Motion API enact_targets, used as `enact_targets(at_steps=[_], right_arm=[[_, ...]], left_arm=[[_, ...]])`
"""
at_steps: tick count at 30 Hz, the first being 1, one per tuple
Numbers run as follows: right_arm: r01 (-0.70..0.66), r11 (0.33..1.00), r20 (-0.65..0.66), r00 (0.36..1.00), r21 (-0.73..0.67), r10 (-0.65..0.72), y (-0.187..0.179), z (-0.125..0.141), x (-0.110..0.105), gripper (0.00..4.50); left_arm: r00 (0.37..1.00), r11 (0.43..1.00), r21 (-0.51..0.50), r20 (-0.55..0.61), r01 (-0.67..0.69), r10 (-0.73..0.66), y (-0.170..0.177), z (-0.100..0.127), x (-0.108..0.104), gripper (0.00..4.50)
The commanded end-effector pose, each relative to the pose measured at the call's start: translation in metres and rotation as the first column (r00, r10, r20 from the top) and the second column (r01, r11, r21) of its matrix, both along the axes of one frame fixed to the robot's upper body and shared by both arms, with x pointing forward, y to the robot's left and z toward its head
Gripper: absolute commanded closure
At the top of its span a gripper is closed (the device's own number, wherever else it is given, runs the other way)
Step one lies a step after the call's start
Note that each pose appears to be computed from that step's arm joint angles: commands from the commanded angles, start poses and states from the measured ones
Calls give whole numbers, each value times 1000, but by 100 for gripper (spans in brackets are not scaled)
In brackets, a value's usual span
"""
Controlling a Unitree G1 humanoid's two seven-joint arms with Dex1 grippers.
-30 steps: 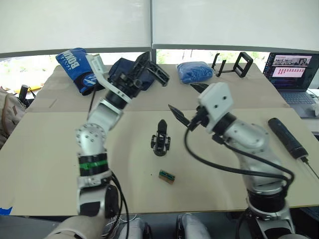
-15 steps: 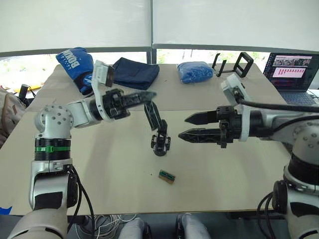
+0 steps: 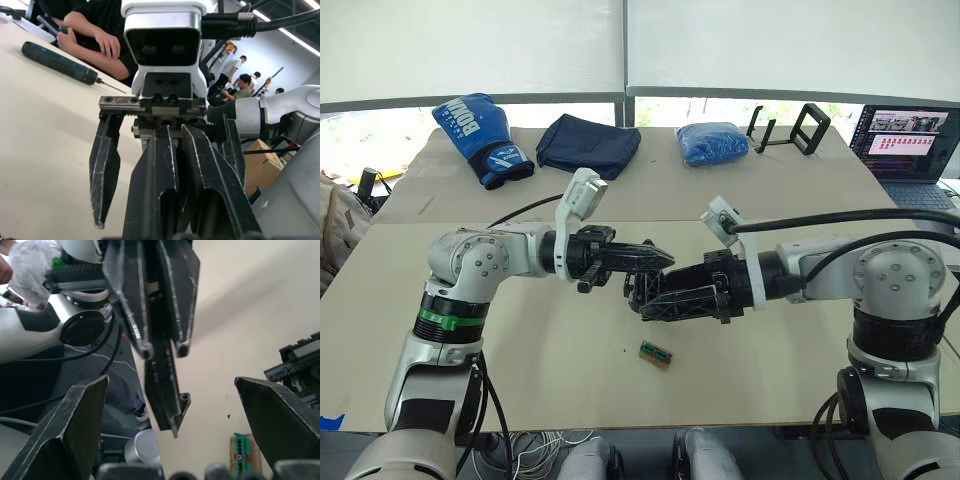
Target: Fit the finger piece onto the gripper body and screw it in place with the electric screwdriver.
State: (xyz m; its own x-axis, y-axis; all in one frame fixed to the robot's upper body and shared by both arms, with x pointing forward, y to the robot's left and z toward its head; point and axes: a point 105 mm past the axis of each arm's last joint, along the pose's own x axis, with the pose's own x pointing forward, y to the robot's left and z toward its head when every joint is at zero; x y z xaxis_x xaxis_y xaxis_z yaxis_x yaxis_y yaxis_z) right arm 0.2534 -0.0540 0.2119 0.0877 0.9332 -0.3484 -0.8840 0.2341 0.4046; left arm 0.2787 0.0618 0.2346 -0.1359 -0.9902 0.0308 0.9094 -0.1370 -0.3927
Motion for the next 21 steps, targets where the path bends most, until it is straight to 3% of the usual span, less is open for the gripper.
enact_targets(at_steps=[1, 5, 8, 17, 21], right_arm=[[-14, 1000, -10, 1000, 25, 14, 5, 2, -6, 4], [-3, 999, -14, 1000, 33, 3, 7, 0, -7, 4], [5, 1000, -22, 1000, 27, -4, 8, -2, -8, 83], [34, 999, -37, 999, 27, -33, 8, -4, -8, 397], [38, 999, -39, 999, 26, -37, 8, -4, -10, 411]], left_arm=[[999, 999, -27, 42, 19, -18, 0, 11, -5, 450], [999, 999, -31, 42, 25, -24, -1, 10, -7, 450], [999, 999, -32, 43, 21, -19, -3, 10, -6, 450], [998, 1000, 5, 54, 22, -22, -2, 4, -7, 450], [998, 1000, 8, 51, 25, -26, -2, 3, -8, 450]])
